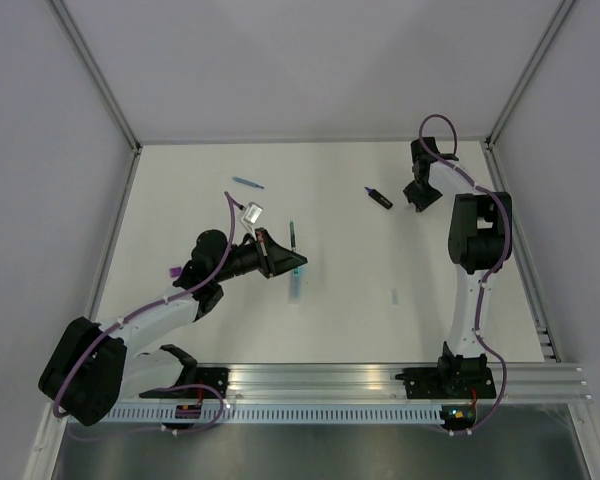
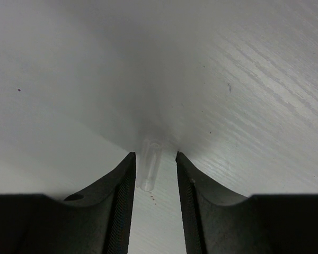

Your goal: Insert the pens into the pen caps

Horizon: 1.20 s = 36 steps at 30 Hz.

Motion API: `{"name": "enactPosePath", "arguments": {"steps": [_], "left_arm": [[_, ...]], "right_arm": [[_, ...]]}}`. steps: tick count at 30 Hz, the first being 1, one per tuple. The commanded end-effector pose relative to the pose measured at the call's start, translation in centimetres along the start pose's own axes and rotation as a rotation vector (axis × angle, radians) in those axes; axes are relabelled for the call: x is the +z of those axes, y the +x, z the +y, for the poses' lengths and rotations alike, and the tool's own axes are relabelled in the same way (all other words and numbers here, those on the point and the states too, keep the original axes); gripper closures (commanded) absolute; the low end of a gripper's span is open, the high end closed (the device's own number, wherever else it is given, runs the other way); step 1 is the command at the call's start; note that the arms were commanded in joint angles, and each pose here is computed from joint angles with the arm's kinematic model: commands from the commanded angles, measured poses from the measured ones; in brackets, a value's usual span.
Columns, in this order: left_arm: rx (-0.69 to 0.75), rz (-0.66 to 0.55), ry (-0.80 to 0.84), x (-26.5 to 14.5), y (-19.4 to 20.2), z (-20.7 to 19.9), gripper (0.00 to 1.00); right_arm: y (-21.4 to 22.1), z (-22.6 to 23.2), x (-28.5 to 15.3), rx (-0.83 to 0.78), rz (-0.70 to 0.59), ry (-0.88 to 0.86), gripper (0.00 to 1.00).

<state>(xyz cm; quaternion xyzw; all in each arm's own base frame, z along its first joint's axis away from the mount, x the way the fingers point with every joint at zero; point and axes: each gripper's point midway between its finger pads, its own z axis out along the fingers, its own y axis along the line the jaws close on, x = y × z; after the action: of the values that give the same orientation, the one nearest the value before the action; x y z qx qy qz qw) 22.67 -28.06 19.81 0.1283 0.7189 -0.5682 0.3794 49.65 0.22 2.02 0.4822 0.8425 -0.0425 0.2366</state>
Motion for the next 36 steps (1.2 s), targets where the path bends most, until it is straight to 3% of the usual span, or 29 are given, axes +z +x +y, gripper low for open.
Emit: {"name": "enactPosePath", "arguments": {"steps": [1,9,20,24,28,30,36], "left_arm": [[0.060,-0.035,0.019,0.4,-1.6,-0.9,0.98],[0.061,-0.038,0.015,0.4,-1.6,-0.8,0.98],[0.060,-0.036,0.015,0.4,-1.5,-0.8,0.98],[0.061,-0.038,0.015,0.4,-1.6,-0.8,0.98],[0.065,-0.034,0.012,0.4,-1.5,-0.7,0.98],[0.066,-0.028,0.006,0.5,-1.4,-0.5,0.98],[0.075,-0.003,0.045,0.6,-1.3,-1.2,0.98]], "right_arm": [[-0.5,-0.2,0.2,-0.004,-0.009,0.024,0.58],[0.0,-0.2,1.2,-0.045,0.011,0.028,0.66],[1.6,-0.3,2.3,-0.173,0.072,-0.035,1.00],[4.3,0.9,1.2,-0.328,0.169,-0.220,1.00],[4.4,1.9,-2.3,-0.407,0.124,-0.432,1.00],[4.9,0.8,-3.0,-0.449,0.118,-0.455,1.00],[4.1,1.4,-8.6,-0.428,0.040,-0.629,1.00]]}}
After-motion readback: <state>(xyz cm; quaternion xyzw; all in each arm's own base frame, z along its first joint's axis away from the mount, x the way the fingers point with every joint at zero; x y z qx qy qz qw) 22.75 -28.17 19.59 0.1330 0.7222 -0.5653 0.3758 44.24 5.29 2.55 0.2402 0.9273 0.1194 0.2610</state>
